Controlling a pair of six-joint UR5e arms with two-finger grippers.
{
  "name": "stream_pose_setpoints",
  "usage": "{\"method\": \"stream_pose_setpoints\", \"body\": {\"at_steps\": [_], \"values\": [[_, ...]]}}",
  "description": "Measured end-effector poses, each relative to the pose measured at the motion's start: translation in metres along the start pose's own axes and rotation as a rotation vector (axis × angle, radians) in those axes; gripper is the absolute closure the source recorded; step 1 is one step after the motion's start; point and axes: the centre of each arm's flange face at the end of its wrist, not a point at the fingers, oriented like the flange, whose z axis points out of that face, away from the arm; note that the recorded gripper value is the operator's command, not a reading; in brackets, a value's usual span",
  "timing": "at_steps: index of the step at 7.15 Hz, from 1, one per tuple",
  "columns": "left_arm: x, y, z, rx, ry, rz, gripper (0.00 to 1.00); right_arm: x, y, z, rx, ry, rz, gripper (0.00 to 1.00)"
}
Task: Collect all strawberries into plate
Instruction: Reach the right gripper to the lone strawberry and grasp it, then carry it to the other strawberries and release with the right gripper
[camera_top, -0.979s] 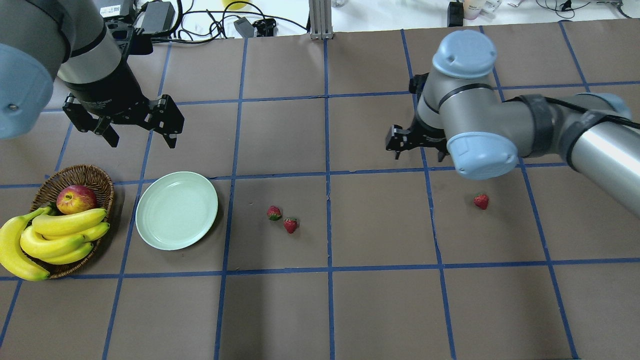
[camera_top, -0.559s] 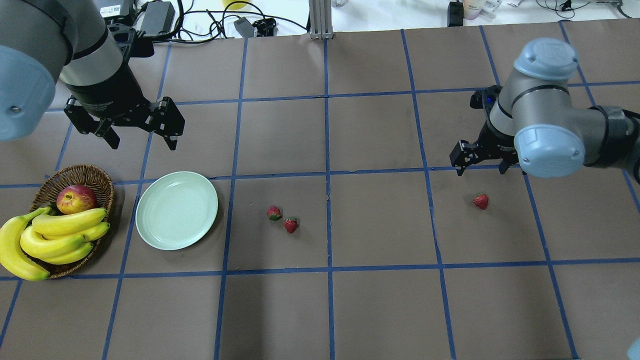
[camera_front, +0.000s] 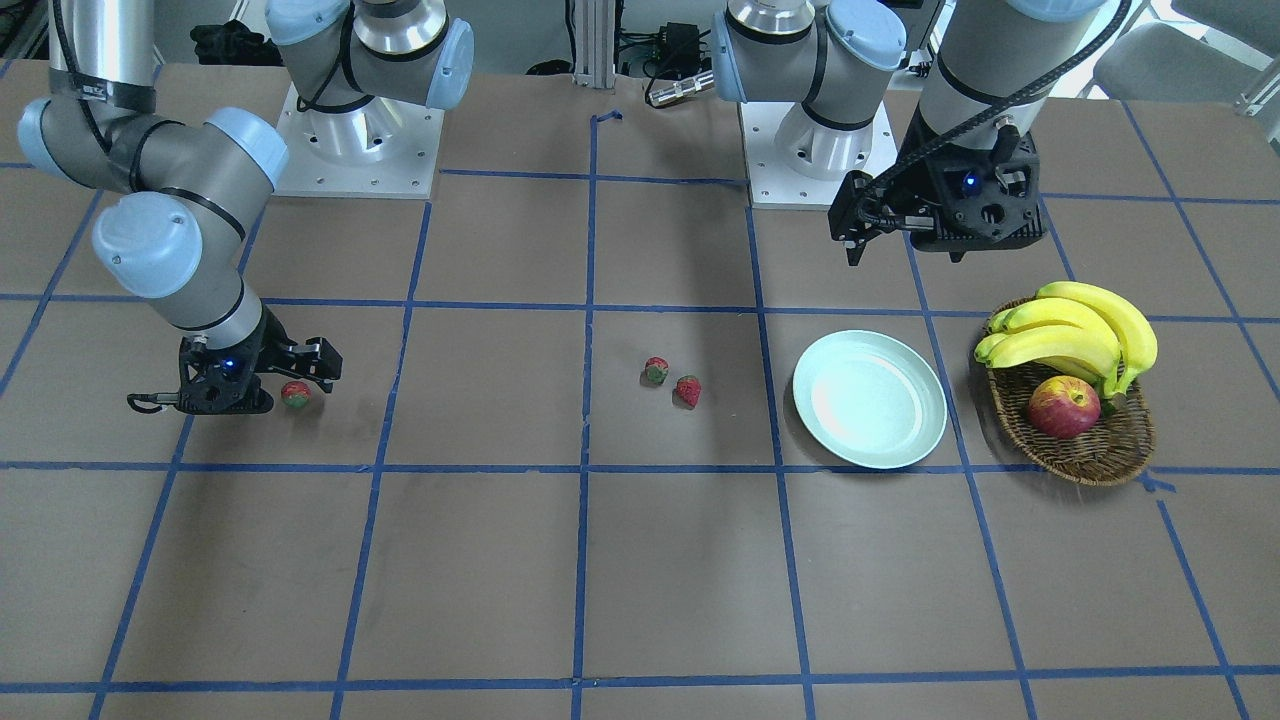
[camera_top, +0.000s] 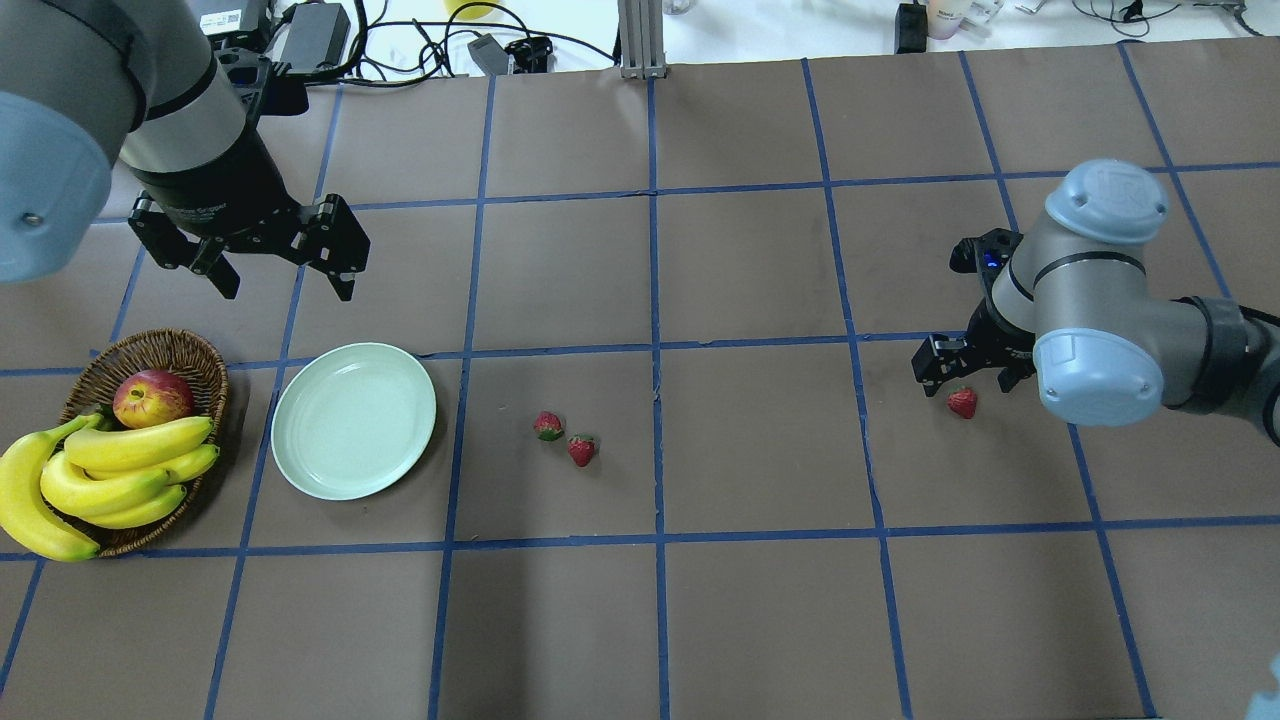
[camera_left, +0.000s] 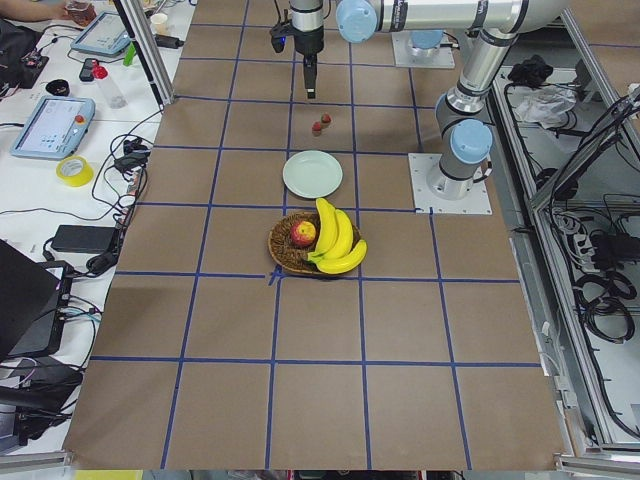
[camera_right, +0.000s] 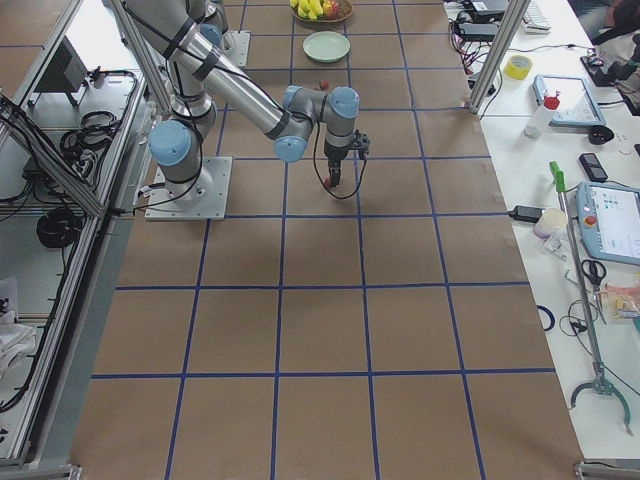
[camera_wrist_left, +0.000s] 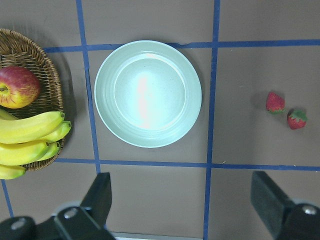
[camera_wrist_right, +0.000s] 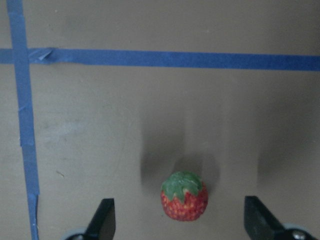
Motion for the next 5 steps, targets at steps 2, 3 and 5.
{"method": "stream_pose_setpoints", "body": {"at_steps": [2, 3, 5], "values": [[0.000, 0.000, 0.000, -0.001, 0.000, 0.000, 0.00, -0.001, 0.006, 0.011, -0.001, 0.007, -0.006, 0.17], [0.000, 0.000, 0.000, -0.002, 0.000, 0.000, 0.00, -0.001, 0.009, 0.017, 0.002, 0.010, -0.006, 0.42], [0.000, 0.000, 0.001, -0.002, -0.002, 0.000, 0.00, -0.002, 0.012, 0.021, 0.006, 0.012, -0.006, 0.85]]}}
